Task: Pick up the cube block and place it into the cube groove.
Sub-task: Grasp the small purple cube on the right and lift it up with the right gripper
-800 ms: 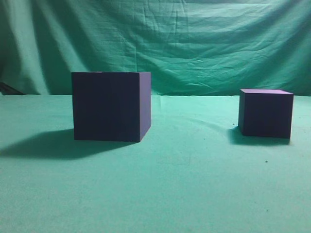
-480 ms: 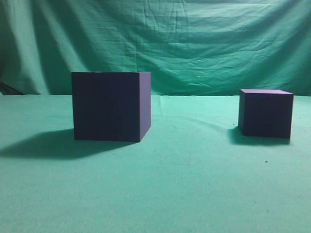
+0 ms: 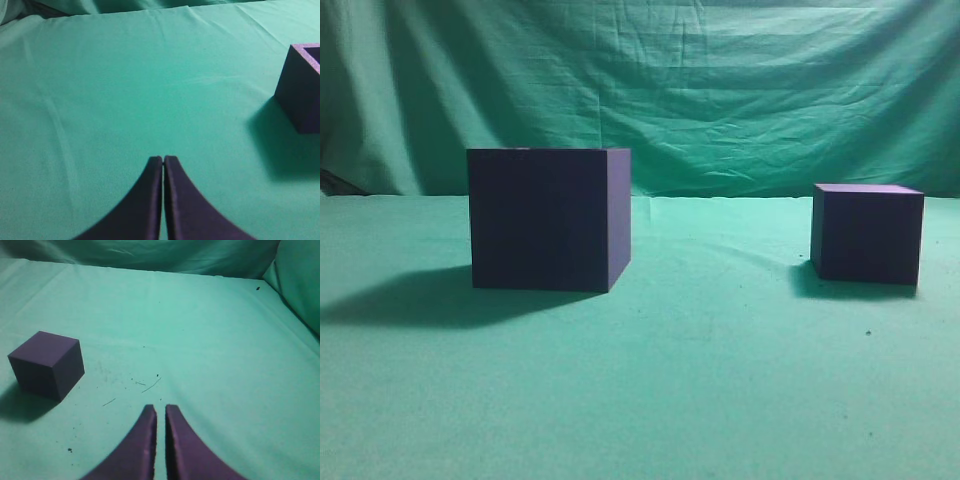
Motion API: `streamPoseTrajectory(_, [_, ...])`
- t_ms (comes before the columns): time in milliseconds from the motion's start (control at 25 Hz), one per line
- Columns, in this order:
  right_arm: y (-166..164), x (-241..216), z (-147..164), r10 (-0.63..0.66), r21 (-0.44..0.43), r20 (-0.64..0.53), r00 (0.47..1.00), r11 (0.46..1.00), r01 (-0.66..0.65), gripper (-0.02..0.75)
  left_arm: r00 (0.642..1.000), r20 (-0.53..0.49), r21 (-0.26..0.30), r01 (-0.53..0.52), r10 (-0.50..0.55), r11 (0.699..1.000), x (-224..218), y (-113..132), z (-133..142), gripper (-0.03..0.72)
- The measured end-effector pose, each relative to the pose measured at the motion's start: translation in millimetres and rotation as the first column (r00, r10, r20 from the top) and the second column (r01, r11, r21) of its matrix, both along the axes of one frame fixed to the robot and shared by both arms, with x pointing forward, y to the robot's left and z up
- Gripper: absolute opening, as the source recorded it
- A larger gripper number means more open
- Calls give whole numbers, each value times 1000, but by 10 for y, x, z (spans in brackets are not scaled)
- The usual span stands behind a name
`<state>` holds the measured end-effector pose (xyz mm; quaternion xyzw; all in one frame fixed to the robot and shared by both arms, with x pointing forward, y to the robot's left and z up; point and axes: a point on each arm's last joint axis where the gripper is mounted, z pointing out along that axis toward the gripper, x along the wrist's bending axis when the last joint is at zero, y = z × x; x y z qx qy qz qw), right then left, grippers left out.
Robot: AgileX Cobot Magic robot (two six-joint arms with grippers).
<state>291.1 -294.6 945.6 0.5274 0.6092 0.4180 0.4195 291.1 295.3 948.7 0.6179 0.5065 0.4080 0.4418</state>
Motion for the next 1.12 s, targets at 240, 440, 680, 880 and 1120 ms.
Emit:
streamPoseTrajectory(240, [6, 35, 160, -11, 58, 180, 984, 998, 1, 0, 1000, 0, 0, 0, 0, 1000, 0, 0, 0, 0])
streamPoseTrajectory(440, [-31, 25, 455, -100, 232, 465, 880, 973, -12, 0, 1000, 0, 0, 0, 0, 1000, 0, 0, 0, 0])
streamPoseTrajectory(680, [15, -23, 752, -55, 257, 341, 939, 966, -37, 0, 1000, 0, 0, 0, 0, 1000, 0, 0, 0, 0])
streamPoseTrajectory(880, [94, 141, 1155, 24, 246, 32, 999, 969, -31, 0, 1000, 0, 0, 0, 0, 1000, 0, 0, 0, 0])
streamPoseTrajectory(1120, [150, 507, 1183, 54, 260, -222, 974, 966, 5, 0, 1000, 0, 0, 0, 0, 1000, 0, 0, 0, 0])
